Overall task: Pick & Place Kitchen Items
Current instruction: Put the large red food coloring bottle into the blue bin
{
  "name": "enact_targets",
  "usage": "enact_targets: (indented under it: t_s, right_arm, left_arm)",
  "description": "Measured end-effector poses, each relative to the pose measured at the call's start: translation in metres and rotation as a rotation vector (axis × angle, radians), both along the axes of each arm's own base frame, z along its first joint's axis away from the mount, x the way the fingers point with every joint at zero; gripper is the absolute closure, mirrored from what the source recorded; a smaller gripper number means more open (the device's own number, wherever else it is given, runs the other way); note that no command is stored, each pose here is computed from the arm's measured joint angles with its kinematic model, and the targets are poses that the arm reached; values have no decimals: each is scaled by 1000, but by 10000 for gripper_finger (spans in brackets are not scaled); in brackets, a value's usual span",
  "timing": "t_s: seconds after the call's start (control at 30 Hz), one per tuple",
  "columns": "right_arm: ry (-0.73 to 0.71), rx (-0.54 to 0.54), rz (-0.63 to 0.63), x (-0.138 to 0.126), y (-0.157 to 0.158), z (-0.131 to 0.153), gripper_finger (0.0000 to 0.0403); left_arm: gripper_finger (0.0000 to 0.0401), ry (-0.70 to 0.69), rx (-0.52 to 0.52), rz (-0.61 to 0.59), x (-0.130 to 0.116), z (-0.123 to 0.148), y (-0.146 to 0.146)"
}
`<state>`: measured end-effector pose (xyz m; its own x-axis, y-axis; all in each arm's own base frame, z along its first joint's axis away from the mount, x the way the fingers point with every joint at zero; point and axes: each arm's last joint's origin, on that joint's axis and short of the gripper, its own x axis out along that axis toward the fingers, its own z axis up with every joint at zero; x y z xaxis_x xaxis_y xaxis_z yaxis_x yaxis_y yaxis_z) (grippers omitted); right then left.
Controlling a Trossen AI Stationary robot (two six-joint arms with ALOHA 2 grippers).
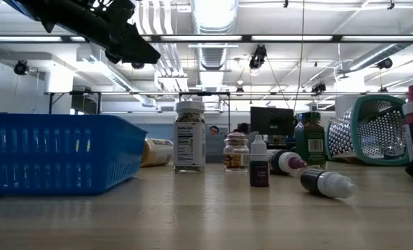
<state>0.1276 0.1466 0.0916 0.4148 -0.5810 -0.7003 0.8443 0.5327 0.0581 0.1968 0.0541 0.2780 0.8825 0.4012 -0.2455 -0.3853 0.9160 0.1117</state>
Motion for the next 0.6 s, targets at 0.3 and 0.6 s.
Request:
enact_targets:
  t_s: [0.3,0.6]
  right_arm:
    - [1,-1,-4,0,-1,0,222]
    - [-13,52,39,0,0,15,278]
  left_arm:
    - [183,1,1,0,0,0,0]
    - [183,-3,-2,1,0,0,0]
